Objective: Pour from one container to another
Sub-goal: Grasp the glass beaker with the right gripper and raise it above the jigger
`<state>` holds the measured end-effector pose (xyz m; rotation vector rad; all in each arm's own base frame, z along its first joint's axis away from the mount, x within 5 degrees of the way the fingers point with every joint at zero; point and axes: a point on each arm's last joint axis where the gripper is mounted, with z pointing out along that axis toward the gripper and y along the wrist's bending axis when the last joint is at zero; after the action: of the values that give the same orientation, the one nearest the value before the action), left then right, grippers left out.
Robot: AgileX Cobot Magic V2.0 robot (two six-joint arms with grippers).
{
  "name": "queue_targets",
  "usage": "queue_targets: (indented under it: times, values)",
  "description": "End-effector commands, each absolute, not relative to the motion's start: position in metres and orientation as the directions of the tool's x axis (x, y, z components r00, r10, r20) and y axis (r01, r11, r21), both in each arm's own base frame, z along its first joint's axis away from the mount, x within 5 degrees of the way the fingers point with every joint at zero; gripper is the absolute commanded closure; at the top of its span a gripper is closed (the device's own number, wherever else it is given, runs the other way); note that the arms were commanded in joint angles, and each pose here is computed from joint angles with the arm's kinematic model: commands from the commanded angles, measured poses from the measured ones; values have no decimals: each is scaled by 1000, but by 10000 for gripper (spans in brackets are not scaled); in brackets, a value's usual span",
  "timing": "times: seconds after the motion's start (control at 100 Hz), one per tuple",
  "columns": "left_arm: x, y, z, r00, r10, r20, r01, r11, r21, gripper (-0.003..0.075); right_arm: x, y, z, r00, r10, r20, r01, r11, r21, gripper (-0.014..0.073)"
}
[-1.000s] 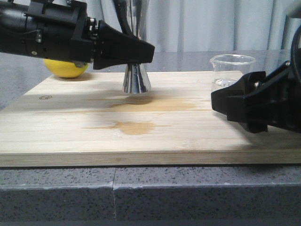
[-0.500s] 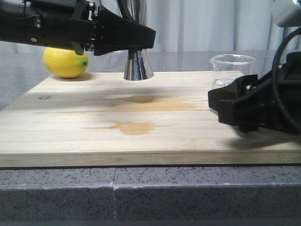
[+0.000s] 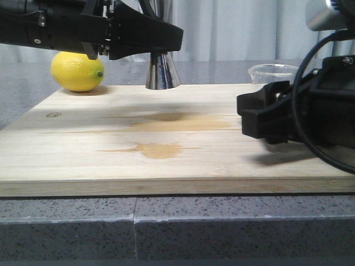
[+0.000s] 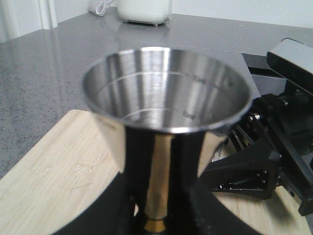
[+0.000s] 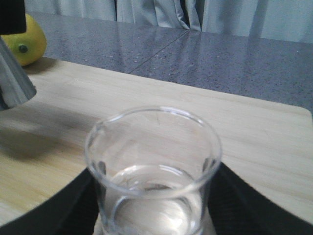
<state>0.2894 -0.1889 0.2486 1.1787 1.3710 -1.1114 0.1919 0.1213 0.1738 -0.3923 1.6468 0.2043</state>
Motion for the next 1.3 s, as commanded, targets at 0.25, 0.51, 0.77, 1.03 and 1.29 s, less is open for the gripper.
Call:
queue_targets:
  times: [0.25, 0.51, 0.77, 1.03, 1.29]
  values:
    - [279, -191, 284, 4, -41, -999, 999, 44, 2, 739, 197, 125, 192, 63, -83, -995, -353, 930, -99, 348]
    - [279, -191, 284, 4, -41, -999, 999, 44, 2, 739, 197, 127, 193, 81, -85, -993, -372, 922, -110, 389]
    - [279, -191, 283, 2, -33, -999, 999, 38, 1, 739, 196, 126, 198, 104, -113, -988, -368, 918, -144, 389]
    - [277, -191, 281, -10, -9, -1000, 1000, 21, -11, 739, 203, 133, 224, 127, -204, -971, -366, 900, -237, 389]
    - [276, -191, 280, -7, 1, -1000, 1000, 14, -7, 739, 220, 137, 273, 184, -280, -942, -346, 879, -329, 389]
